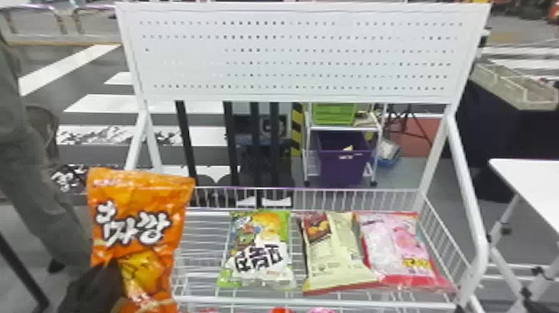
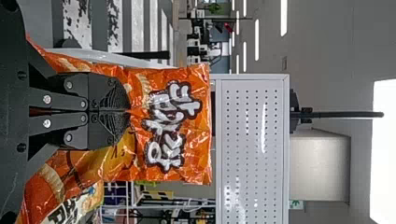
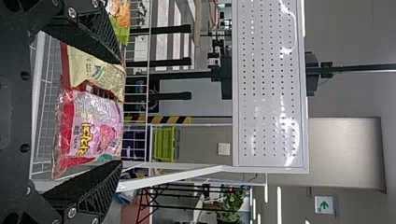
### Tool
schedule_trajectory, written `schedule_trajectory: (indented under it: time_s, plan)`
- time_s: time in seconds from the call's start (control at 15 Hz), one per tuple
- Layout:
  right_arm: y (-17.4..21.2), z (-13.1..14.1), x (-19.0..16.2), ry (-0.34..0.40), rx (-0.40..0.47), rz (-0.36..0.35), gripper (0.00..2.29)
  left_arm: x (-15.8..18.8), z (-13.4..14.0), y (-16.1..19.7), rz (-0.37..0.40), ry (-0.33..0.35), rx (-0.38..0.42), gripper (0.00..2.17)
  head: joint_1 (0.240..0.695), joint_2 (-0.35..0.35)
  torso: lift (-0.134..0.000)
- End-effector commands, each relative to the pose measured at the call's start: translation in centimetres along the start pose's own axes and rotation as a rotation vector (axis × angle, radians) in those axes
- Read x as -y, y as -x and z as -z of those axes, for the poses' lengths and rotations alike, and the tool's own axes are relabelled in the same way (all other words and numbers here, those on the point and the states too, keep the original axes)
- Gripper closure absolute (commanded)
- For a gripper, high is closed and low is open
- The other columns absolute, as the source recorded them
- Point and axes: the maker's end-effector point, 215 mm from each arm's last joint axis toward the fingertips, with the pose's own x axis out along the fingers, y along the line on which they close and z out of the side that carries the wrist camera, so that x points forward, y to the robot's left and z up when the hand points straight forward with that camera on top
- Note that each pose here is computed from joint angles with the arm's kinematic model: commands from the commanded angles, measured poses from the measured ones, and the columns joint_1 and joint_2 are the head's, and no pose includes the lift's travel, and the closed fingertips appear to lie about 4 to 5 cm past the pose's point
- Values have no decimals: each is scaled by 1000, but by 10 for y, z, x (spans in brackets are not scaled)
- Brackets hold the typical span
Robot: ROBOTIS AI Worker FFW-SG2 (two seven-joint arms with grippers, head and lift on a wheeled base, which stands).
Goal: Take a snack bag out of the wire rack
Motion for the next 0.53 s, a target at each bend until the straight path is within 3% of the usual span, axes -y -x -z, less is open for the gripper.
schedule_trajectory:
  time_s: [0.0, 0.47]
  plan:
    - [0, 0, 0, 1, 0, -2, 137, -1, -1, 0, -1, -2, 2, 1956, 499, 0, 0]
    - [1, -3, 0, 9, 1, -2, 137, 0, -4, 0, 1, -3, 7, 1956, 499, 0, 0]
